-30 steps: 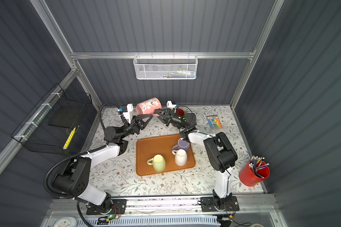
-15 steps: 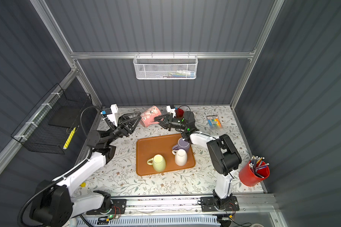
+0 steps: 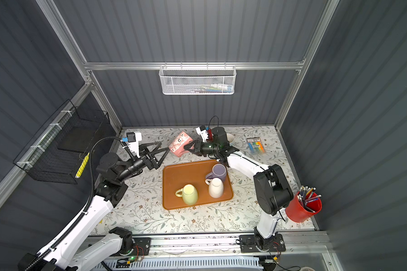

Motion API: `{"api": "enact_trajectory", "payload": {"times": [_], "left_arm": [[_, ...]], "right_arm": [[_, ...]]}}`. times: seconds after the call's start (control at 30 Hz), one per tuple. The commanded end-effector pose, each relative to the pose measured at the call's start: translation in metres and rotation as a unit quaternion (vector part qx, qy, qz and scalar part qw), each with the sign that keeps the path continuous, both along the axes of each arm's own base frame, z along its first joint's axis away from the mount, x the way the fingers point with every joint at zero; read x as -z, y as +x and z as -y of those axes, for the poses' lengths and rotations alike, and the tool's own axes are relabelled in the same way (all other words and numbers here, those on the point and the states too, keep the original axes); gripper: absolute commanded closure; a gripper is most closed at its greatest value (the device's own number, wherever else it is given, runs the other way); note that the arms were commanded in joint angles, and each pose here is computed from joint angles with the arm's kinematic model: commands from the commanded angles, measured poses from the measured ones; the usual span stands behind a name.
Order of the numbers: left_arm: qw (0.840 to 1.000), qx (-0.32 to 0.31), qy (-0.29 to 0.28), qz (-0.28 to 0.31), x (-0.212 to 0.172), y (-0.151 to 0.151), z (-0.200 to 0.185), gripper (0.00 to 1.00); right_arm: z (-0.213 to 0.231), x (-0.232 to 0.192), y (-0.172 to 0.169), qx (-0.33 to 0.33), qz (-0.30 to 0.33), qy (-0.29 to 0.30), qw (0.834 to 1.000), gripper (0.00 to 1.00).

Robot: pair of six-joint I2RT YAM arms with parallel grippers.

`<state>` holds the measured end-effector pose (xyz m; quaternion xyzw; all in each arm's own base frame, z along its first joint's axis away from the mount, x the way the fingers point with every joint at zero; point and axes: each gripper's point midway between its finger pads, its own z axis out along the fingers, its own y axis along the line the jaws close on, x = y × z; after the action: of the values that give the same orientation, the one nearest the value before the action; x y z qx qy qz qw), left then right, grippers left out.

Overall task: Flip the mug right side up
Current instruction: 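Lower the pink mug upright beside the black mug with the right gripper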

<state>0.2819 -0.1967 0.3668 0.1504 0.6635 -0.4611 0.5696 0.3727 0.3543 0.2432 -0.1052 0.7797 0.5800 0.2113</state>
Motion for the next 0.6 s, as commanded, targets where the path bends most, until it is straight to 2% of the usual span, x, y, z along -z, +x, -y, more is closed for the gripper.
{"api": "enact_trajectory", "payload": {"times": [0.0, 0.33, 0.57], "left_arm": [[0.998, -0.048, 0.045, -0.025, 0.005, 0.000, -0.015, 0.00], [0.979, -0.153, 0.110, -0.076, 0.025, -0.005, -0.055, 0.00], [0.963, -0.197, 0.148, -0.111, 0.047, -0.008, -0.074, 0.00]], "right_arm": [[-0.003, -0.051, -0.007, -0.012, 0.152, -0.026, 0.988, 1.00], [-0.017, -0.033, 0.007, 0.002, 0.254, -0.129, 0.959, 1.00], [-0.026, -0.016, 0.023, 0.014, 0.293, -0.199, 0.935, 1.00]]}}
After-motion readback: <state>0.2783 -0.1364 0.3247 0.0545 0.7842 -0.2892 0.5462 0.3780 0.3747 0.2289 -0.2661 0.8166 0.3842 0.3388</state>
